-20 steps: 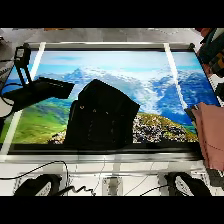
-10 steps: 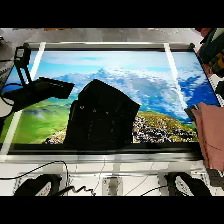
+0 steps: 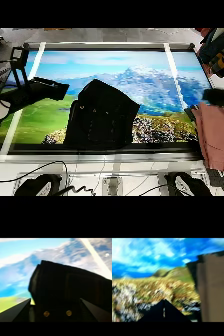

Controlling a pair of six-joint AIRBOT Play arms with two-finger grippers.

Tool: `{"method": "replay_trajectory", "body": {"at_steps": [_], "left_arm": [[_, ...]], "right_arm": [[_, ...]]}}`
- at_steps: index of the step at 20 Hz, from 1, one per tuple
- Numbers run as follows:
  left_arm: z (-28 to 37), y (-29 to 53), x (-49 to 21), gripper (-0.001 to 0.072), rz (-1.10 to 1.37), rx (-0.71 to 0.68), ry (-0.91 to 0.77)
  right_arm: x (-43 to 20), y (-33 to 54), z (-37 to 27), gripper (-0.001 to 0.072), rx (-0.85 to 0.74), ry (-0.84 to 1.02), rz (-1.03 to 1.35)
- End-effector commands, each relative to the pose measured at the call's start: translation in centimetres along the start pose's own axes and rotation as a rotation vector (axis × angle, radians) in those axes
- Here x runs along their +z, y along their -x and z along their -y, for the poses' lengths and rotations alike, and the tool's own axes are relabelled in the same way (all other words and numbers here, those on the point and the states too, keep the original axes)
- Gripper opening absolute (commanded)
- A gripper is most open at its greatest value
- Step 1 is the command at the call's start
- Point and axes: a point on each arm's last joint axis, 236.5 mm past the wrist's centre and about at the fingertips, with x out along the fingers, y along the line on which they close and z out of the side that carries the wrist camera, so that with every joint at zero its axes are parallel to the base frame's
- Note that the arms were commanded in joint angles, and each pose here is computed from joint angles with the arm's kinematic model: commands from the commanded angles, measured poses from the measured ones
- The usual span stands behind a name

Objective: Fold the clothes and pants, and hang the long-sleeved shirts on hangers.

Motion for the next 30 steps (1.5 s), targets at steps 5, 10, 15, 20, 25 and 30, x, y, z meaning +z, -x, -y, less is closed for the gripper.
{"method": "replay_trajectory", "body": {"at_steps": [5, 10, 15, 20, 25, 30], "left_arm": [[-4.0, 1.6, -0.3, 0.0686, -0.017, 0.146, -0.090], [-4.0, 1.6, -0.3, 0.0686, -0.017, 0.146, -0.090], [-5.8, 2.1, -0.8, 0.0310, -0.015, 0.186, 0.110], [-10.7, 4.5, -6.4, 0.0276, -0.196, 0.290, 0.241], [-15.1, 7.2, -17.2, 0.0124, -0.486, 0.349, 0.376], [-11.7, 6.2, -29.4, 0.0531, -0.783, 0.225, 0.589]], "right_arm": [[-17.5, -10.7, -15.2, 0.0308, 0.667, -0.190, -0.414], [-21.8, -14.8, -17.6, 0.0534, 0.655, -0.328, -0.447], [-23.9, -16.1, -21.7, 0.0535, 0.716, -0.297, -0.610], [-24.0, -16.4, -26.2, 0.0535, 0.789, -0.187, -0.669], [-22.6, -17.3, -26.7, 0.0455, 0.773, -0.162, -0.615], [-22.6, -17.4, -26.7, 0.0249, 0.769, -0.158, -0.611]]}}
